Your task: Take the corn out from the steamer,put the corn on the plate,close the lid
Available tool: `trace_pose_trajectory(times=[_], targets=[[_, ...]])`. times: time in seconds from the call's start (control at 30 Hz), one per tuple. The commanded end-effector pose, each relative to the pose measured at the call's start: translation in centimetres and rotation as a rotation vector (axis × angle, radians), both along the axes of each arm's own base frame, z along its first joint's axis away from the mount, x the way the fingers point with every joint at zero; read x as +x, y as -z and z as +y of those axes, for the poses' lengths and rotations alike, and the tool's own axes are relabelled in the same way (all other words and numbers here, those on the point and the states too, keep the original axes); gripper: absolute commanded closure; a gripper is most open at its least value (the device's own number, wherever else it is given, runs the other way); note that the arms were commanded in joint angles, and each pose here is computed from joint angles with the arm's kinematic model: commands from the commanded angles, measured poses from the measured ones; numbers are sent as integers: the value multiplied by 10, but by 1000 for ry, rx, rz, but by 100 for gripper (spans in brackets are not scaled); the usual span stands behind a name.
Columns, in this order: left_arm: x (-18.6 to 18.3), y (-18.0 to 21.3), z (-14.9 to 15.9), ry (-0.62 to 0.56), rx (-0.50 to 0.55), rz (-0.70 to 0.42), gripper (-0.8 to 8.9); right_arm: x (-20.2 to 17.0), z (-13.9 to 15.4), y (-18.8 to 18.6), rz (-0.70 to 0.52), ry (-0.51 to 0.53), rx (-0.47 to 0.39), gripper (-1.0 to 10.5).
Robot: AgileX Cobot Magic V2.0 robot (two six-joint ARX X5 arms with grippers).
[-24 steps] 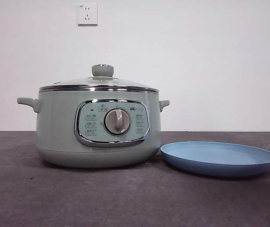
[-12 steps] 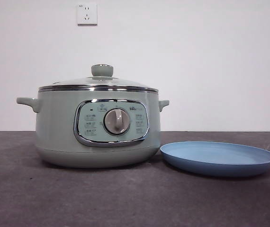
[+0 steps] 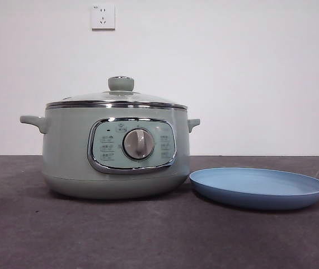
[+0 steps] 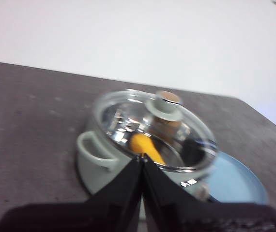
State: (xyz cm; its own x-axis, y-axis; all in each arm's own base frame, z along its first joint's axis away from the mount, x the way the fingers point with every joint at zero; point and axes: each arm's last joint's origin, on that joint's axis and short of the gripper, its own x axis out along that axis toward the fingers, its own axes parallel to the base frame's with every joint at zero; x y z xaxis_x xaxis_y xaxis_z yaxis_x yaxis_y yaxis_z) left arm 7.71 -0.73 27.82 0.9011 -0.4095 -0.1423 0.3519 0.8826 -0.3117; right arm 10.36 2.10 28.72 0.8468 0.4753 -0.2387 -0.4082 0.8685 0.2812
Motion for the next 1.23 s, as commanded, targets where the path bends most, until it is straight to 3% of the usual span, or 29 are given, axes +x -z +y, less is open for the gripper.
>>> trace_pose_trajectory(times=[0.03,0.33,0.57,0.63,0.73,0.77,0.83,1.23], targets=[[3,-13,-1,61,58,17,820,7,3,-27,33,-112,-76,958],[13,-48,-4,274,88,122,820,25,9,-75,188,-378,-185,957],[16,-60,-4,295,92,143,805,31,11,-76,240,-402,-182,935],[16,-61,-4,295,92,142,690,31,11,-76,242,-401,-180,841],[16,-61,-4,291,80,149,277,31,11,-76,249,-394,-175,511],[16,-61,-4,292,79,149,203,31,11,-76,252,-392,-171,389],[16,-61,-4,292,80,148,198,31,11,-76,252,-392,-171,292],[38,-75,-7,329,92,113,198,31,11,-76,251,-394,-170,288]])
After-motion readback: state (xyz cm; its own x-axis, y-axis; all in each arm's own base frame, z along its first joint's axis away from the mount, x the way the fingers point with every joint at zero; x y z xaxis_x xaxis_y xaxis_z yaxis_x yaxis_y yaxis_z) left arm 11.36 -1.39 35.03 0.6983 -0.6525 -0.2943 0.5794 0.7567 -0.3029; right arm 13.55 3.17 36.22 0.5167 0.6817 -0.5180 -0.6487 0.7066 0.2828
